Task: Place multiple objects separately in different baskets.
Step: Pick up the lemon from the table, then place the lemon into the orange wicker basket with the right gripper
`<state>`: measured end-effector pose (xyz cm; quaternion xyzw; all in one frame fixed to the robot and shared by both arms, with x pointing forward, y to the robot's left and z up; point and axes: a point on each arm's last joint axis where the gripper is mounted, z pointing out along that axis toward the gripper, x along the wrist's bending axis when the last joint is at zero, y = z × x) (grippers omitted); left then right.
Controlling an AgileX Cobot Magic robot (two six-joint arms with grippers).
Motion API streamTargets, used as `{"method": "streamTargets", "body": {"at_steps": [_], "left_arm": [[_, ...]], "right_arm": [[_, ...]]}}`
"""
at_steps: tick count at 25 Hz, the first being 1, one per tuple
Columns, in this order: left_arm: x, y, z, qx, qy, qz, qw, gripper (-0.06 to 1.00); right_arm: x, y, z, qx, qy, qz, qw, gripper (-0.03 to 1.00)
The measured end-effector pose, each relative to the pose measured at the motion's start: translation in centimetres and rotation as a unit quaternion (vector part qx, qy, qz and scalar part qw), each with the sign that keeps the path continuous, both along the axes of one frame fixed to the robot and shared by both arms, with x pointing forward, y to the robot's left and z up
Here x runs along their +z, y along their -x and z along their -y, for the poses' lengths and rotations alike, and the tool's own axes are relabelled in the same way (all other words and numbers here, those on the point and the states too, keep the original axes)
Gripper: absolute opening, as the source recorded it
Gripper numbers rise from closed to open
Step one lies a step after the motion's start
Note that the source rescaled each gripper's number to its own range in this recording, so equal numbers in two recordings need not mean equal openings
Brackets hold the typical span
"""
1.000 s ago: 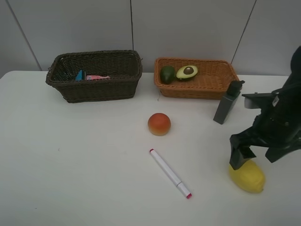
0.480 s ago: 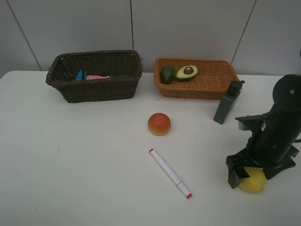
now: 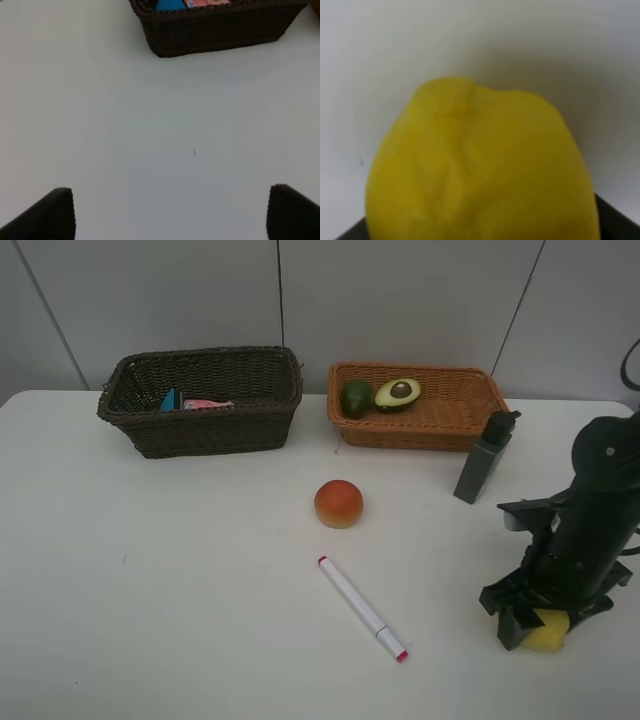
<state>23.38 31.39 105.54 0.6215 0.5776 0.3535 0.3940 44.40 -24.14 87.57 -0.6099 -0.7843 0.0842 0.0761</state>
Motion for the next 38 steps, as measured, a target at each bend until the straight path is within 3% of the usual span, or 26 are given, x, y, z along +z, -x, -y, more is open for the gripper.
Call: {"method": "streamTargets", "body": {"at_steps": [3,6,12,16,20,23,29,30,32,34,38], "left_arm": [[0.0,0.0,0.0,0.000,0.000,0.000,1.000,0.97],[0.0,0.0,0.0,0.000,0.000,0.000,1.000,0.97],[0.0,0.0,0.0,0.000,0.000,0.000,1.000,0.97],[0.0,0.0,0.0,0.000,0.000,0.000,1.000,0.97],[0.0,0.0,0.0,0.000,0.000,0.000,1.000,0.97],[0.0,0.0,0.0,0.000,0.000,0.000,1.000,0.97],[0.0,0.0,0.0,0.000,0.000,0.000,1.000,0.97],[0.0,0.0,0.0,0.000,0.000,0.000,1.000,0.97],[0.0,0.0,0.0,0.000,0.000,0.000,1.000,0.97],[0.0,0.0,0.0,0.000,0.000,0.000,1.000,0.97],[0.0,0.0,0.0,0.000,0.000,0.000,1.000,0.97]], "right_arm": [[1.2,-0.4,-0.1,0.001,0.000,-0.004,1.000,0.59],[4.7,-2.3,-0.5,0.008,-0.005,0.032,0.999,0.59],[15.9,-8.6,-1.2,0.036,0.005,0.192,0.981,0.59],[19.0,-14.2,-2.2,0.044,0.023,0.249,0.967,0.59],[16.9,-20.7,-2.9,0.034,0.034,0.248,0.968,0.59],[14.9,-25.1,-2.6,0.005,0.013,0.256,0.967,0.59],[9.5,-29.1,-0.7,-0.040,-0.009,0.229,0.973,0.59],[8.7,-29.2,-0.5,-0.048,-0.009,0.223,0.974,0.60],[8.2,-29.4,-0.3,-0.058,-0.009,0.223,0.973,0.80],[8.3,-29.5,-0.4,-0.064,-0.012,0.228,0.971,0.92],[9.2,-29.2,-0.4,-0.085,-0.014,0.226,0.970,0.98]]}}
